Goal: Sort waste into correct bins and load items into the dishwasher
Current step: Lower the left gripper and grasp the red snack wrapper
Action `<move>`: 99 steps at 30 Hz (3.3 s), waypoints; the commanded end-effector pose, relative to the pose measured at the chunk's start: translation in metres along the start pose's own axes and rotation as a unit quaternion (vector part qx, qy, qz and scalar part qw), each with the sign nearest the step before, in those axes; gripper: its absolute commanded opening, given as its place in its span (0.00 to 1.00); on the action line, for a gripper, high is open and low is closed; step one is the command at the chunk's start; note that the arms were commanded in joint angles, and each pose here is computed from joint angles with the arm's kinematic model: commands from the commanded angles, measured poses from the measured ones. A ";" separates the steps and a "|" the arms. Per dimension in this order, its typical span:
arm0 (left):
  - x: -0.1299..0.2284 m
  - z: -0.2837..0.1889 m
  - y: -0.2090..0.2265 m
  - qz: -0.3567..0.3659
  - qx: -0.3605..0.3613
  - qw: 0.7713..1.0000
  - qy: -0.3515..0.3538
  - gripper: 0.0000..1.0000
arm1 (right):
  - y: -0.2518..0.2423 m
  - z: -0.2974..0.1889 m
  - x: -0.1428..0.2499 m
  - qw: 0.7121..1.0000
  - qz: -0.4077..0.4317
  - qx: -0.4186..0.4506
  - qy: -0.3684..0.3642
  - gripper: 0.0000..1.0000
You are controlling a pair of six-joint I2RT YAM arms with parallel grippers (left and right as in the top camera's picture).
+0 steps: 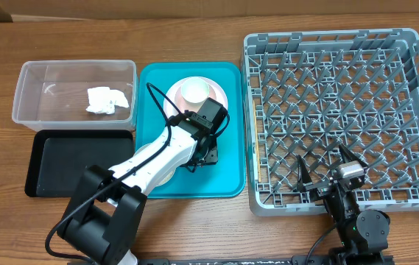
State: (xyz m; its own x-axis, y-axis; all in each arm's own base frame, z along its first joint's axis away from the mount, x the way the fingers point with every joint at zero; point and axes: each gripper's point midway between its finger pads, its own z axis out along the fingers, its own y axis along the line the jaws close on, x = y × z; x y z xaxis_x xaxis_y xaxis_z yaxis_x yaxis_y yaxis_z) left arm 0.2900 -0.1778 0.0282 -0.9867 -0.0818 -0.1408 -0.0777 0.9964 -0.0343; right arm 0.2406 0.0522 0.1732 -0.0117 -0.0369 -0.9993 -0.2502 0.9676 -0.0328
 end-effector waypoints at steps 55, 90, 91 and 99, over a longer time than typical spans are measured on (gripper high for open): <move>-0.029 -0.010 0.013 -0.175 -0.018 0.980 -0.088 0.46 | 0.000 0.000 0.001 1.000 0.000 -0.001 -0.003 1.00; 0.004 0.007 0.000 -0.148 -0.003 0.988 -0.043 0.29 | 0.000 0.000 0.001 1.000 0.000 -0.001 -0.003 1.00; 0.005 0.007 0.001 -0.148 -0.005 0.988 -0.042 0.29 | 0.000 0.000 0.001 1.000 0.000 -0.001 -0.004 1.00; 0.011 0.010 0.007 -0.147 -0.017 0.988 -0.037 0.32 | 0.000 0.000 0.001 1.000 0.000 -0.001 -0.003 1.00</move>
State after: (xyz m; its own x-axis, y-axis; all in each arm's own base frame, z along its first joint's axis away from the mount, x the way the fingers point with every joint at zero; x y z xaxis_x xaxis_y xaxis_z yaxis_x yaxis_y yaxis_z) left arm 0.2868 -0.1766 0.0240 -0.9093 -0.3577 -0.2126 -0.3490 0.9338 -0.0785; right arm 0.2407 0.0521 0.1732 -0.0118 -0.0365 -0.9993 -0.2498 0.9677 -0.0324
